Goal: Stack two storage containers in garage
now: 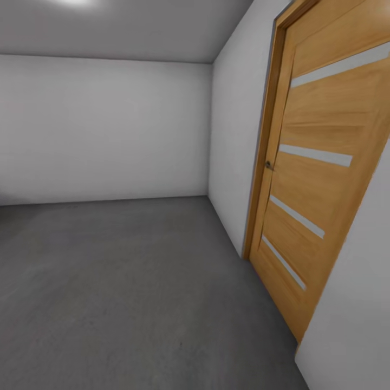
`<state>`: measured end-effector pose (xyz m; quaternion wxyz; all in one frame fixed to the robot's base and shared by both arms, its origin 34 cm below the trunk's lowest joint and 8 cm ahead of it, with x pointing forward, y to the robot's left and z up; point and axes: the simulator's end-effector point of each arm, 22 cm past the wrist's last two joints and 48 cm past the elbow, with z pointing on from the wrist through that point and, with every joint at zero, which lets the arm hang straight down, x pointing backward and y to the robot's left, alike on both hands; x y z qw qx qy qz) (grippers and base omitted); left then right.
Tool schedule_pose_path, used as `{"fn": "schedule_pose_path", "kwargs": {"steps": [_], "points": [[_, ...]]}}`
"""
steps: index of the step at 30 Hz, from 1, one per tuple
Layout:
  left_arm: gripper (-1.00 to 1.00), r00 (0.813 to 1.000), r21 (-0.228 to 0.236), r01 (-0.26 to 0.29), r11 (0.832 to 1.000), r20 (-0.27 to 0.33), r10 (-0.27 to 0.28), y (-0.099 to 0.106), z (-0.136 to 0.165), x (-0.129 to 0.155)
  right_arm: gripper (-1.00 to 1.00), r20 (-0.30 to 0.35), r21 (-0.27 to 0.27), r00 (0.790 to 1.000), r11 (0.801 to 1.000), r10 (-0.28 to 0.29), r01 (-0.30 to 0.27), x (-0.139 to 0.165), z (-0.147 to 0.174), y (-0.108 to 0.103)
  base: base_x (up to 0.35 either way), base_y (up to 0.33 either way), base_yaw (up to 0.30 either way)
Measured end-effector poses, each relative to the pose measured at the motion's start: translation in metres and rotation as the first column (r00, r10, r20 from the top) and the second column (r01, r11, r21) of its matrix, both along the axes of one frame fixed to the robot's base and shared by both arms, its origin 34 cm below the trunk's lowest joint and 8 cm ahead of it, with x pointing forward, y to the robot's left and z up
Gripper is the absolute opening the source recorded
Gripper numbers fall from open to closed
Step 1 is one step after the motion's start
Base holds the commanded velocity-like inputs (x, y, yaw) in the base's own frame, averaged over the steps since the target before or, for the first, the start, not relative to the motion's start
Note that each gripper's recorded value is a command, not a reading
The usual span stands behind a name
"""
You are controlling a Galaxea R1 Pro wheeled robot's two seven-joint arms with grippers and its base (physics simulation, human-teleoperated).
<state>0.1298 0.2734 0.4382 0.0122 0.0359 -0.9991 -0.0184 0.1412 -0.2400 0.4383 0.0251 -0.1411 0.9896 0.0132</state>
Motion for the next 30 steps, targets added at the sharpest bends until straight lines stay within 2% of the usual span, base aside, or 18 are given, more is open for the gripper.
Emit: {"fn": "schedule_pose_path", "kwargs": {"steps": [30], "points": [[1.0, 1.0, -0.001, 0.0, 1.0, 0.0, 0.0, -0.0004, 0.0, 0.0, 1.0, 0.001, 0.0, 1.0, 1.0, 0.0, 0.0, 0.0003, 0.0, 0.0001, 0.329, 0.0, 0.0]]}}
